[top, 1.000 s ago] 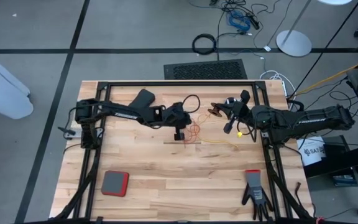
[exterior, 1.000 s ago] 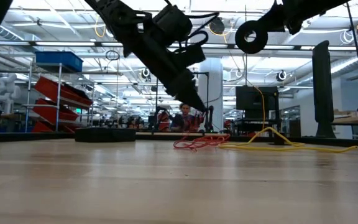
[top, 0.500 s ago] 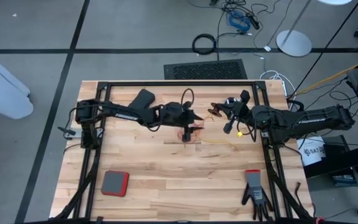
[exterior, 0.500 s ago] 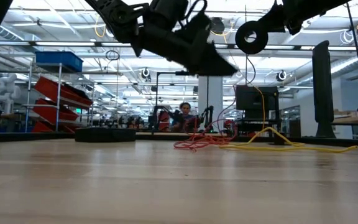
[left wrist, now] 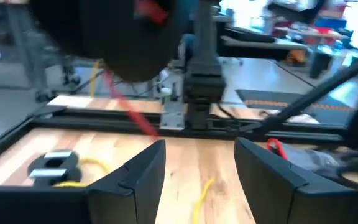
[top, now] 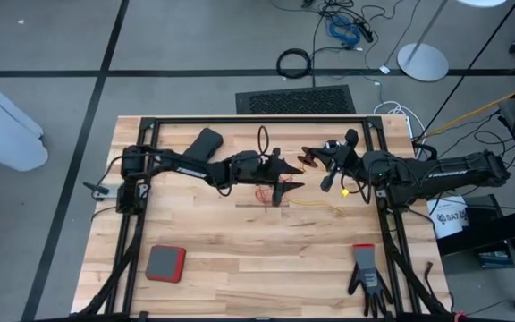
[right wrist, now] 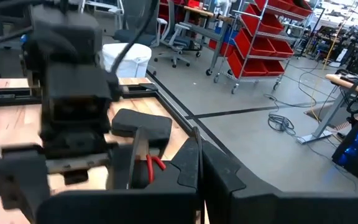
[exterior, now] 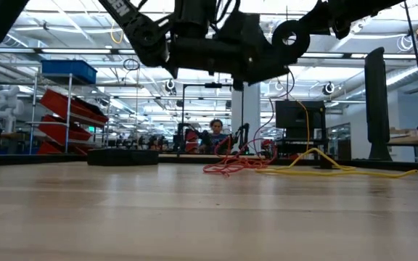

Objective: Coil cords
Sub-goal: Uncoil the red wire from the spool

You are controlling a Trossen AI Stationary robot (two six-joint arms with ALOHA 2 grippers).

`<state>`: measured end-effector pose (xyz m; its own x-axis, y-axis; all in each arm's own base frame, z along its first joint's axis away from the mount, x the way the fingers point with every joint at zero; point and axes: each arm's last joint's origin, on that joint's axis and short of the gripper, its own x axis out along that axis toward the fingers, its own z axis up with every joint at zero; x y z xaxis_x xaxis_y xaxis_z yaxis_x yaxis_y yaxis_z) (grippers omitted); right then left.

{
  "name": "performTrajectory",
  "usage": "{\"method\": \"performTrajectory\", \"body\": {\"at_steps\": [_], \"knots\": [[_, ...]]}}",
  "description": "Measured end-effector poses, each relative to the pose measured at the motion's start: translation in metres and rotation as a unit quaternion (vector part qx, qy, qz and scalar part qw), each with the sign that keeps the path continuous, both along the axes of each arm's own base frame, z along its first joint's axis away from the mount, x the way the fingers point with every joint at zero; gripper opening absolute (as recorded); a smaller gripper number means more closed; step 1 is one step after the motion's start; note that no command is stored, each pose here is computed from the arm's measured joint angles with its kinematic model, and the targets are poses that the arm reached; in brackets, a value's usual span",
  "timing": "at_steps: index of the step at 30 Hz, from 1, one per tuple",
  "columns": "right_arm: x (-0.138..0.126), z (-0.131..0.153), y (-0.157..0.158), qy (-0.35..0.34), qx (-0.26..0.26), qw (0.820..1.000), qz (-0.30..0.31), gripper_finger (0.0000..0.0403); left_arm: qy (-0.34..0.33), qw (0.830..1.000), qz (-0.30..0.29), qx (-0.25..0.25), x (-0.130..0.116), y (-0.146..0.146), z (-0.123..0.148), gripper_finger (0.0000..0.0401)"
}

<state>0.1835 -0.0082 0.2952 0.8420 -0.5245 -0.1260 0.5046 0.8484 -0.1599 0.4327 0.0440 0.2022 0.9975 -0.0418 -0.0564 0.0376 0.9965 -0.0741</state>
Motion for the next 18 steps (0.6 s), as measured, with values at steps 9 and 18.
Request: {"method": "performTrajectory", "body": {"at_steps": [9,18], "knots": [[0.004,-0.003,0.001,0.008,0.0,1.0,0.003,0.0,0.002,0.999,0.028,-0.015,0.002,0.002,-0.007,0.0198],[0.004,-0.004,0.001,0.011,0.002,1.0,0.012,0.0,0.032,0.997,0.066,0.035,-0.003,0.002,0.002,0.0198]]}}
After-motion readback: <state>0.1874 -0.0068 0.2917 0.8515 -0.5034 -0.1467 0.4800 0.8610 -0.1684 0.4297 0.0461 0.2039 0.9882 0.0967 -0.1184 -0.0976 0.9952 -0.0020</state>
